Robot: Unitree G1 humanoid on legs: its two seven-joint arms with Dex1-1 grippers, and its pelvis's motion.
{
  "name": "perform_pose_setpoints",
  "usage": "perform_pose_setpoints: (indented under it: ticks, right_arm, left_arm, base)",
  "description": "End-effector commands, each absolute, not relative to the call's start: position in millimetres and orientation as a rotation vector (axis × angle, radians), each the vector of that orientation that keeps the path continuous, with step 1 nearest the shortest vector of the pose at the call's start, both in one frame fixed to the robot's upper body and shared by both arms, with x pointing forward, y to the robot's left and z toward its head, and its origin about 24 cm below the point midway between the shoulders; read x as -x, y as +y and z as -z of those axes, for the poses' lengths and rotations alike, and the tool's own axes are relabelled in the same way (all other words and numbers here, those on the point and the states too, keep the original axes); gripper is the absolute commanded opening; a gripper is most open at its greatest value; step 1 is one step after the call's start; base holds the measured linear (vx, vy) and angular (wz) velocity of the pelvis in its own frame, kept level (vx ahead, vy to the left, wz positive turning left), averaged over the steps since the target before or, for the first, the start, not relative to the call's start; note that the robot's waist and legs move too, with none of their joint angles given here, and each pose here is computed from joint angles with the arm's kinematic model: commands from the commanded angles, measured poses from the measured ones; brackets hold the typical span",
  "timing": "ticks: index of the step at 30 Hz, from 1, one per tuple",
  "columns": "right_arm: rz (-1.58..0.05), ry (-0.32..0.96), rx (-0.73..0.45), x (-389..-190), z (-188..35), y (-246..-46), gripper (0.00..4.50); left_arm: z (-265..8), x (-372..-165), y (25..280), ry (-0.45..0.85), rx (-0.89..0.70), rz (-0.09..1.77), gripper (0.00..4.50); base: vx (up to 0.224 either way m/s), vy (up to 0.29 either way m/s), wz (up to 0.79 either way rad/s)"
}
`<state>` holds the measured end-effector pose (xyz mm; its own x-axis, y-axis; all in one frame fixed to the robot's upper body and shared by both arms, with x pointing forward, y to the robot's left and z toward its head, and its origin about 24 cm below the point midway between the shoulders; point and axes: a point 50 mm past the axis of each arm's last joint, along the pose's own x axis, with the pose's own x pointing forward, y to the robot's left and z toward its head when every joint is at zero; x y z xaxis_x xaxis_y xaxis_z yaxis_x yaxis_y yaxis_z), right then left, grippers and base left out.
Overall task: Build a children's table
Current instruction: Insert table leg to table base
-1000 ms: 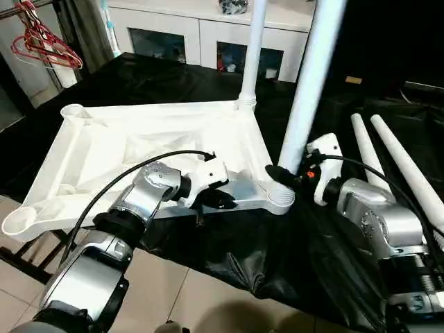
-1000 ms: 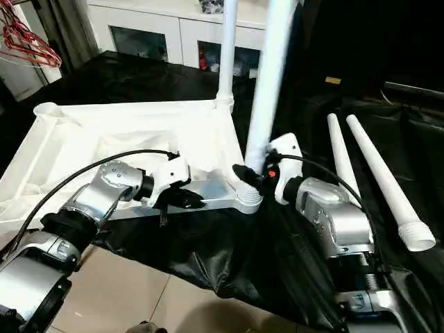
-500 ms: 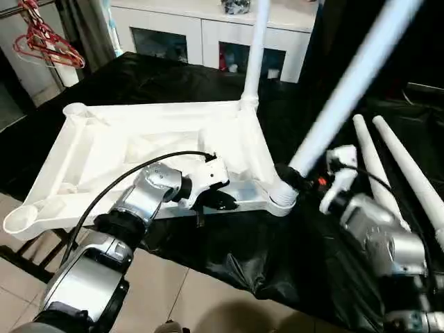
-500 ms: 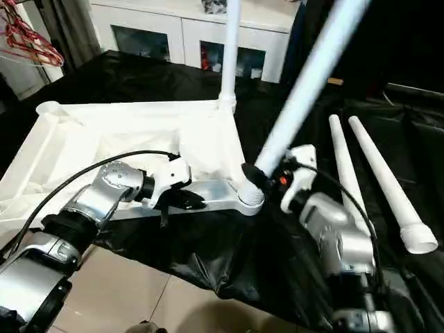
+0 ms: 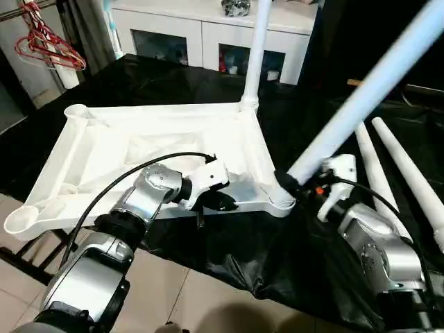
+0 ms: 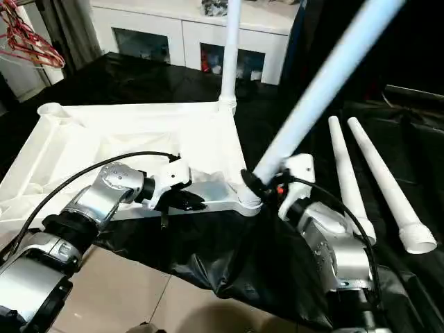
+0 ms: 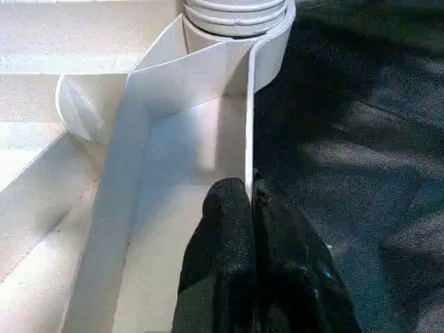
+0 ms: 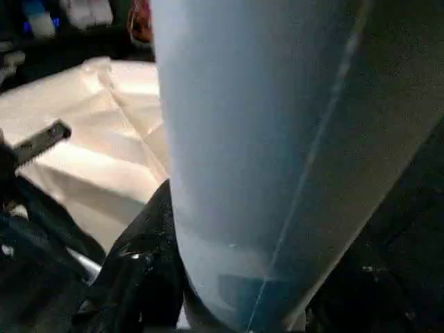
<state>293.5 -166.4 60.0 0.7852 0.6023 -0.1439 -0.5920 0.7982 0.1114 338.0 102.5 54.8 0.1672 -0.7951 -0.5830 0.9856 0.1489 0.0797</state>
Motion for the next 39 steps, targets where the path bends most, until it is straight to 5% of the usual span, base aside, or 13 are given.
perform_pose_setpoints:
  ticks: [1,16,29,39]
  right_arm:
    - [-0.690,0.342,-0.027,-284.9,-34,-163.4,1.88]
    - [-0.921,0.460,0.049,-294.1,-31,-163.0,1.88]
    - [-1.152,0.499,0.056,-283.3,-34,-171.3,1.88]
    - [-0.977,0.433,0.034,-296.5,-32,-166.5,1.88]
  left_arm:
    - [-55,-341,107,0.483,-0.545,1.315,0.00]
    - [-60,-336,109,0.493,-0.602,1.441,0.00]
    - [-77,-337,123,0.501,-0.633,1.512,0.00]
    - [-87,-350,122,0.433,-0.589,1.360,0.00]
  base:
    - [0.000,0.000,0.00]
    - [0.000,0.000,0.00]
    - [0.000,0.000,0.00]
    - [0.000,0.000,0.00]
